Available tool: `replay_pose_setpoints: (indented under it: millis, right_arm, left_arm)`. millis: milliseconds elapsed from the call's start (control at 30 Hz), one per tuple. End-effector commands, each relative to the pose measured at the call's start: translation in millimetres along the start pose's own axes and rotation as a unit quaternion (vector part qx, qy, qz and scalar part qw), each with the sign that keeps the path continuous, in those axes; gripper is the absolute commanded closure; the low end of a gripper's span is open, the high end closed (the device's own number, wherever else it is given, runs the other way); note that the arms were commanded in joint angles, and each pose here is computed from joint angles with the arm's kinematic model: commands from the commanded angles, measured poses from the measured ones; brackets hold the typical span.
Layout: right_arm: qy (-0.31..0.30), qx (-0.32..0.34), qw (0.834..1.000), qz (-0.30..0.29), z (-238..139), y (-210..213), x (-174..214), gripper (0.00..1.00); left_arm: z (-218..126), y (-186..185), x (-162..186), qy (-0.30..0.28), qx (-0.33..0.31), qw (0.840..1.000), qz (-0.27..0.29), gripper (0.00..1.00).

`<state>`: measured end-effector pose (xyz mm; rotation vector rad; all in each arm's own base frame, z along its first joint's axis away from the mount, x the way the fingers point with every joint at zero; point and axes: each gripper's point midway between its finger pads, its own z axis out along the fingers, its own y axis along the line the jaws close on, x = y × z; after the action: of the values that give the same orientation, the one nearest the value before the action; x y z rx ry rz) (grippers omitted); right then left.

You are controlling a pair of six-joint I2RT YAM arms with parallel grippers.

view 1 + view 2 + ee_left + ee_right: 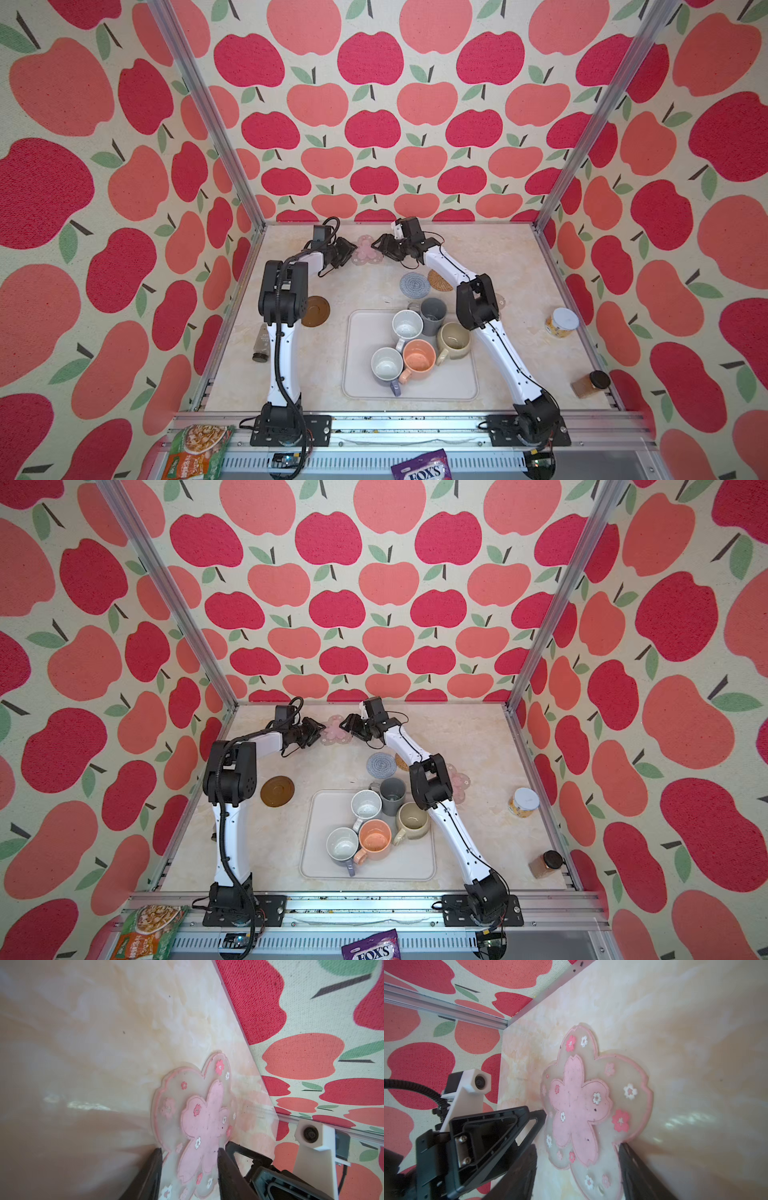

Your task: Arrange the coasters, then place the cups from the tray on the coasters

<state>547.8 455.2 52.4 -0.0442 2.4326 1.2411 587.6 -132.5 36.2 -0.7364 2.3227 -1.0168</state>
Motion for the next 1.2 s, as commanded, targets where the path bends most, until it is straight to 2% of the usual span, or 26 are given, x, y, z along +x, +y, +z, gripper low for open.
replay_pose_setpoints:
  millis: [0, 267, 667, 933, 1167]
  right_arm:
    - [0.028, 0.04, 0.998, 0.044, 21, -50, 26, 0.34]
    - [0.003, 0.024, 0.997, 0.068, 26, -58, 12, 0.34]
    - [0.007, 0.018, 0.997, 0.08, 28, -63, 14, 0.34]
    - [-0.01, 0.022, 0.997, 0.078, 10, -60, -4, 0.32]
    - [-0.018, 0.022, 0.999, 0.045, -12, -39, -16, 0.31]
  left_arm:
    - [25, 82, 39, 0.045, -0.104, 0.992, -0.064, 0.54]
    - [33, 82, 33, 0.029, -0.092, 0.992, -0.08, 0.54]
    - [37, 74, 18, 0.012, -0.091, 0.993, -0.076, 0.54]
    - [27, 70, 21, 0.01, -0.093, 0.993, -0.075, 0.54]
    - [9, 58, 15, 0.001, -0.102, 0.993, -0.055, 0.54]
